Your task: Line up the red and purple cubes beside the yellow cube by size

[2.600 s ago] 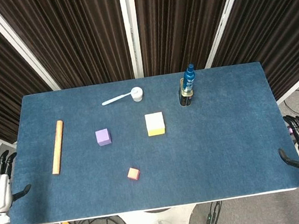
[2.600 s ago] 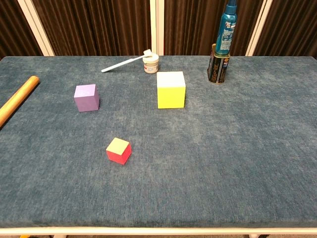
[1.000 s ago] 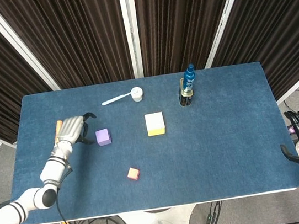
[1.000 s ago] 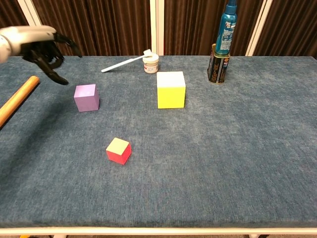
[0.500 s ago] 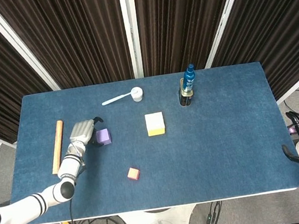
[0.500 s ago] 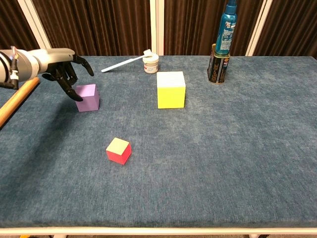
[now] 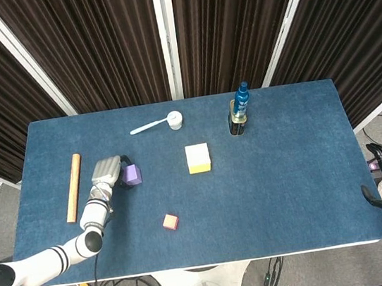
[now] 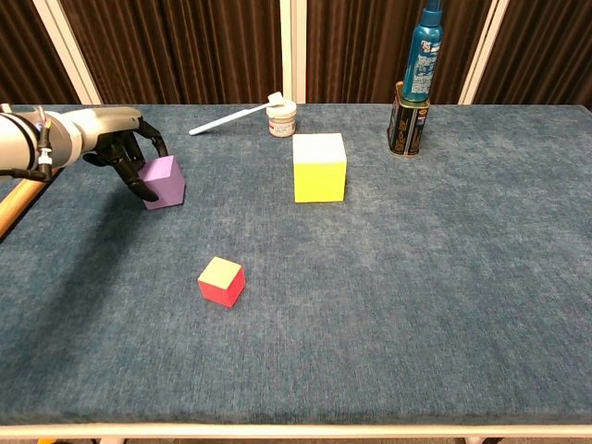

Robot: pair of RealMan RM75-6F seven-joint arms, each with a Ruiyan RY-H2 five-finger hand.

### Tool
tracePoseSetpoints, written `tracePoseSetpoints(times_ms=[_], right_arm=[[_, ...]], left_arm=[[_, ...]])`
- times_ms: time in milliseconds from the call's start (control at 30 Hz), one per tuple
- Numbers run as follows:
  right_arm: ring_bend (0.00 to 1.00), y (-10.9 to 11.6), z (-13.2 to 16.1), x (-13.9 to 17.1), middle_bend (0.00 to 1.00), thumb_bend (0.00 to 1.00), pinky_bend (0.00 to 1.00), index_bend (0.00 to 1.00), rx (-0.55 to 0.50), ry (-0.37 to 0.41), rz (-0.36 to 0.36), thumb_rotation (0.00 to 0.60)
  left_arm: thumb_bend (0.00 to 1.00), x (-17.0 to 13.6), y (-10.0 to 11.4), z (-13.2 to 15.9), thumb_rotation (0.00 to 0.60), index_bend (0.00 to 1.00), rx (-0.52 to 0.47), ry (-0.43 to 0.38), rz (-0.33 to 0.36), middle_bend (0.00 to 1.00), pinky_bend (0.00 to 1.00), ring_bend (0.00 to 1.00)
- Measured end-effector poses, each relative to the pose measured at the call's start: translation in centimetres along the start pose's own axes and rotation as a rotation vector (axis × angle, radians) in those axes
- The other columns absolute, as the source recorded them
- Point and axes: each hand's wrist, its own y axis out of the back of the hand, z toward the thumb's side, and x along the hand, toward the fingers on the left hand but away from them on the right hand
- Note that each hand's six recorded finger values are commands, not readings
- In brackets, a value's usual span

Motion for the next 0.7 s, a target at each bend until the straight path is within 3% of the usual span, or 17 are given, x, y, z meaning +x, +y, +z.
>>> tracePoseSetpoints(times_ms=[233,567,700], right_arm=[[0.0,-0.1,0.2,-0.1,0.08,0.26,0.08,0.0,-0.001,0.011,0.003,0.6],[0.0,0.0,0.3,0.1,0.08,0.26,0.08,0.0,-0.001,0.017,0.0,0.6],[0.0,0.1,0.2,0.3,0.08,0.26,0.08,0.0,0.0,0.016,-0.004,0.6]], left_arm=[[0.23,-0.8,0.5,1.3,0.6,0.57,0.008,-0.053,0.035,0.99,1.0,1.0],[0.22,-4.4,1.1,8.1,0.6,0.57,0.083,-0.283,0.092,0.99,1.0,1.0],[0.21,-3.9,0.7,9.0,0.6,0.57,0.09,-0.277,0.073,0.99,1.0,1.0]])
